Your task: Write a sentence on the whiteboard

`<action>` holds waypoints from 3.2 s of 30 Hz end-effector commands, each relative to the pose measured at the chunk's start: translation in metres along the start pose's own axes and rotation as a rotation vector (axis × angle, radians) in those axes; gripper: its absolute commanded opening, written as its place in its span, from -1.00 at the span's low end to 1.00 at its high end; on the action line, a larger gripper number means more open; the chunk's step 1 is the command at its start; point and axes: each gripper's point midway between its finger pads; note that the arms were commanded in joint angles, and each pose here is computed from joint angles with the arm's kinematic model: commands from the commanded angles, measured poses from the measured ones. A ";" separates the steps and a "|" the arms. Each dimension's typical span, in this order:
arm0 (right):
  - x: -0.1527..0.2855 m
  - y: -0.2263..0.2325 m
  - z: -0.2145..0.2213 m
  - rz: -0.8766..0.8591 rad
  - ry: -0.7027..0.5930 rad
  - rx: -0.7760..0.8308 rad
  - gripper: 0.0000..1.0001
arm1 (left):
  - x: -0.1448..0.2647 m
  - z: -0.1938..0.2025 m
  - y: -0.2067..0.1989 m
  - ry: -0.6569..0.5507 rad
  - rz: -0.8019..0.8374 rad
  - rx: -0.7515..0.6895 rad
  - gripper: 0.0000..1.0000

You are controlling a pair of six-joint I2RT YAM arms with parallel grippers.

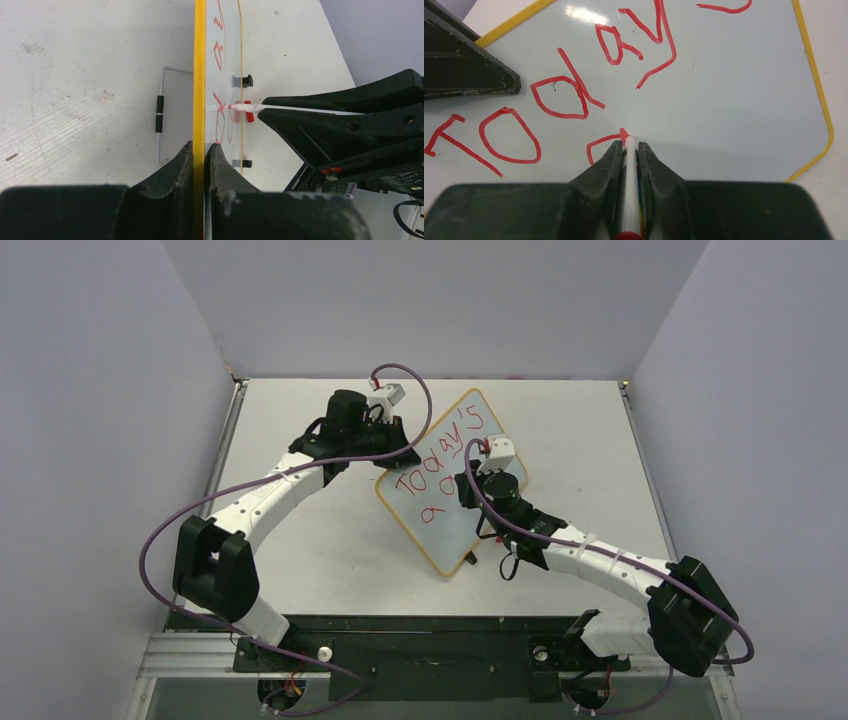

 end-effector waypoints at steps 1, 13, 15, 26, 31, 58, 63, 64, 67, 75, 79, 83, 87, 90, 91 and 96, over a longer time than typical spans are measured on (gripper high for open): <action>0.004 -0.002 0.022 -0.008 0.046 -0.012 -1.00 | 0.008 -0.018 0.007 -0.074 -0.057 -0.112 -1.00; 0.014 -0.003 0.038 -0.009 0.073 -0.018 -1.00 | 0.009 -0.018 0.006 -0.076 -0.056 -0.113 -1.00; 0.016 -0.003 0.041 -0.012 0.079 -0.015 -1.00 | 0.010 -0.018 0.006 -0.076 -0.057 -0.113 -1.00; 0.027 0.000 0.052 -0.015 0.097 -0.016 -1.00 | 0.010 -0.019 0.005 -0.079 -0.054 -0.115 -1.00; 0.033 0.007 0.049 -0.031 0.092 -0.019 -1.00 | 0.011 -0.019 0.005 -0.080 -0.054 -0.114 -1.00; 0.057 0.037 -0.065 -0.052 -0.112 0.002 -1.00 | 0.011 -0.019 0.004 -0.079 -0.053 -0.114 -1.00; 0.048 0.015 -0.059 0.023 -0.103 0.011 -1.00 | 0.011 -0.019 0.004 -0.079 -0.052 -0.113 -1.00; 0.046 0.013 -0.057 0.029 -0.096 0.010 -1.00 | 0.011 -0.019 0.004 -0.081 -0.051 -0.113 -1.00; 0.036 0.003 -0.054 0.043 -0.082 -0.004 -1.00 | 0.010 -0.019 0.004 -0.080 -0.050 -0.112 -1.00; 0.015 -0.009 -0.046 0.038 -0.053 -0.027 -1.00 | 0.008 -0.018 0.006 -0.075 -0.054 -0.108 -1.00; 0.008 -0.006 -0.045 0.019 -0.042 -0.025 -1.00 | 0.008 -0.018 0.007 -0.076 -0.059 -0.109 -1.00; 0.002 0.000 -0.044 0.000 -0.032 -0.025 -1.00 | 0.009 -0.018 0.006 -0.079 -0.057 -0.111 -1.00; -0.002 0.003 -0.044 -0.008 -0.029 -0.027 -1.00 | 0.010 -0.018 0.005 -0.080 -0.054 -0.111 -1.00; -0.004 0.003 -0.044 -0.008 -0.025 -0.025 -1.00 | 0.009 -0.018 0.005 -0.080 -0.050 -0.110 -1.00; -0.005 0.004 -0.044 -0.007 -0.026 -0.026 -1.00 | 0.009 -0.018 0.005 -0.080 -0.049 -0.110 -1.00; -0.006 0.002 -0.046 -0.001 -0.029 -0.026 -1.00 | 0.010 -0.018 0.004 -0.080 -0.048 -0.110 -1.00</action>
Point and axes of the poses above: each gripper's point midway between its finger pads, its own x axis back along the fingers, its own y axis along the line the jaws close on, z = x × y, and after that the axes turned 2 degrees about -x, right-handed
